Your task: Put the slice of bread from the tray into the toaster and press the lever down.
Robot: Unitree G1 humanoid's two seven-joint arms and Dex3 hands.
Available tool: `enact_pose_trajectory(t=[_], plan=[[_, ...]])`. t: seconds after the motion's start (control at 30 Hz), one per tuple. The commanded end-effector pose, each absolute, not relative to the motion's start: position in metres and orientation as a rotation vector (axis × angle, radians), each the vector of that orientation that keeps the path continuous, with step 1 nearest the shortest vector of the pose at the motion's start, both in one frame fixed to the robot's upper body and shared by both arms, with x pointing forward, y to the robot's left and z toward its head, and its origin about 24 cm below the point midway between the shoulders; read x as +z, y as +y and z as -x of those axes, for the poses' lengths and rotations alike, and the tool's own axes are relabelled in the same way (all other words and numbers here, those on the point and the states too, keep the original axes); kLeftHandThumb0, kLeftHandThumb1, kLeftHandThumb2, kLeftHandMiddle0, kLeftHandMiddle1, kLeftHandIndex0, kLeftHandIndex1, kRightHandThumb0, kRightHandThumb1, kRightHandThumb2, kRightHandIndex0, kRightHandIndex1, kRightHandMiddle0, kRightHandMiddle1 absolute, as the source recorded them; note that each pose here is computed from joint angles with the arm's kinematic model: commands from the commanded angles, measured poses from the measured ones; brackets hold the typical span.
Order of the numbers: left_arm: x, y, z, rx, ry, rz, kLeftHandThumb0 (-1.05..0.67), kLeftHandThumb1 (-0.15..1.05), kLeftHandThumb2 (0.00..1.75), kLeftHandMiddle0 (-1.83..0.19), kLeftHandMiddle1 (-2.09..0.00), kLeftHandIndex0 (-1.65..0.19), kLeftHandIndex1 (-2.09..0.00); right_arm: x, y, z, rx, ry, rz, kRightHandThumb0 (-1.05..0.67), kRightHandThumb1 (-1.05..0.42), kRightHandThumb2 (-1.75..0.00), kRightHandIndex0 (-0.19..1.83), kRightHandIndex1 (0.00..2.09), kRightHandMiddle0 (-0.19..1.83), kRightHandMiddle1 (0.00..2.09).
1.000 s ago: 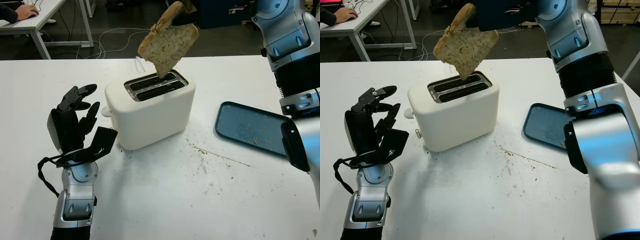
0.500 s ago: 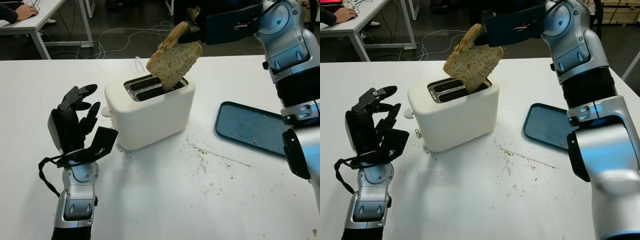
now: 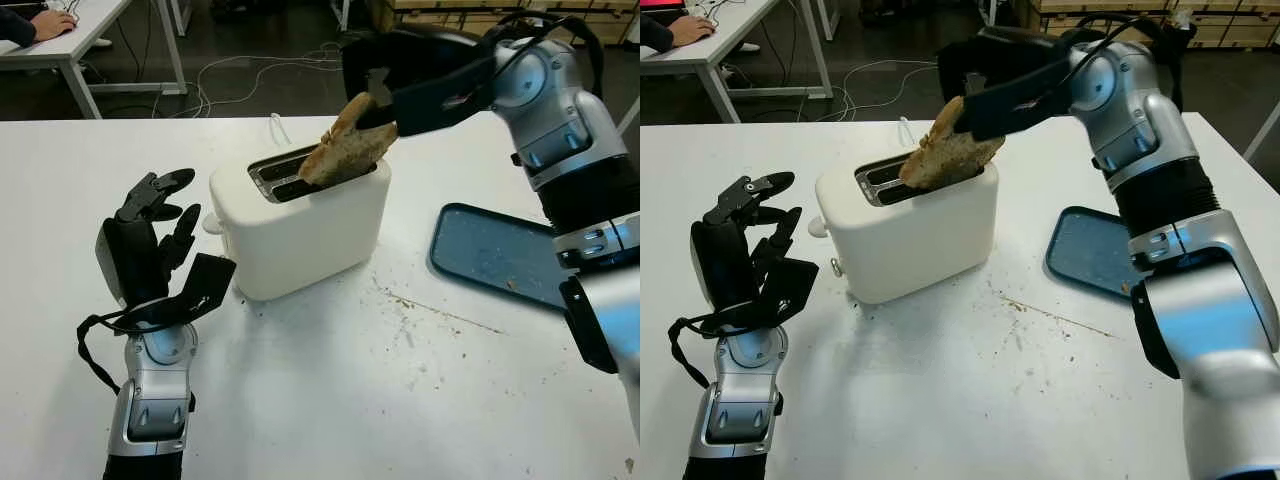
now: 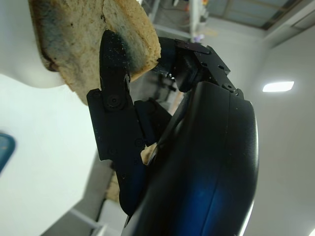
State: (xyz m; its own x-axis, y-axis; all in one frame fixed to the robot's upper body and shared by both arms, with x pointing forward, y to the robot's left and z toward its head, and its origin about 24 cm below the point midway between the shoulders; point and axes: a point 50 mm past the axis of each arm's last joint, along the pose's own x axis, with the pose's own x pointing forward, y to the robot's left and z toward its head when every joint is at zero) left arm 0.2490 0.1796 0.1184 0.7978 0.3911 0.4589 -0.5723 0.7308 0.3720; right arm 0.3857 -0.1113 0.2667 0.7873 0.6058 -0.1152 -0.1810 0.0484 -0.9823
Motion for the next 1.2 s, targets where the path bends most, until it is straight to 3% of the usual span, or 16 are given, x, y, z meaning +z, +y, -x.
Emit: enact_pose_trajectory(t=[0.0, 0.17, 0.6, 0.9, 1.0, 1.1, 1.17], plan=[[0.12, 0.179, -0.248, 0.546, -0.378, -0.519, -0.09, 0.92, 0.02, -0.67, -1.1, -0.83, -0.41, 0.264, -0.109, -0.385, 0.617, -0.405, 1.438, -0.44, -0.92, -0.38, 1.1, 1.75, 0.82, 1.75], [0.119, 0.179, -0.248, 0.54, -0.376, -0.517, -0.09, 0.92, 0.04, -0.67, -1.12, -0.83, -0.41, 0.262, -0.089, -0.384, 0.633, -0.455, 1.532, -0.46, -0.92, -0.37, 1.15, 1.75, 0.87, 1.75], [0.117, 0.178, -0.246, 0.545, -0.37, -0.516, -0.1, 0.92, 0.03, -0.65, -1.17, -0.83, -0.43, 0.253, -0.045, -0.378, 0.665, -0.595, 1.744, -0.46, -0.92, -0.24, 1.14, 1.75, 0.72, 1.75], [0.116, 0.178, -0.246, 0.544, -0.37, -0.528, -0.09, 0.92, 0.03, -0.66, -1.13, -0.82, -0.42, 0.248, -0.036, -0.377, 0.721, -0.613, 1.737, -0.44, -0.92, -0.31, 1.1, 1.75, 0.69, 1.54], [0.116, 0.178, -0.246, 0.544, -0.37, -0.529, -0.08, 0.92, 0.03, -0.66, -1.13, -0.83, -0.42, 0.248, -0.033, -0.377, 0.754, -0.614, 1.697, -0.49, -0.92, -0.26, 1.11, 1.75, 0.76, 1.72], [0.116, 0.178, -0.246, 0.544, -0.367, -0.523, -0.08, 0.92, 0.03, -0.65, -1.11, -0.83, -0.41, 0.252, -0.032, -0.376, 0.839, -0.567, 1.598, -0.63, -0.92, -0.11, 0.96, 1.72, 0.73, 1.43], [0.115, 0.178, -0.246, 0.546, -0.366, -0.524, -0.09, 0.92, 0.03, -0.65, -1.1, -0.83, -0.41, 0.256, -0.031, -0.375, 0.907, -0.544, 1.567, -0.69, -0.92, -0.06, 0.56, 1.35, 0.57, 1.08]])
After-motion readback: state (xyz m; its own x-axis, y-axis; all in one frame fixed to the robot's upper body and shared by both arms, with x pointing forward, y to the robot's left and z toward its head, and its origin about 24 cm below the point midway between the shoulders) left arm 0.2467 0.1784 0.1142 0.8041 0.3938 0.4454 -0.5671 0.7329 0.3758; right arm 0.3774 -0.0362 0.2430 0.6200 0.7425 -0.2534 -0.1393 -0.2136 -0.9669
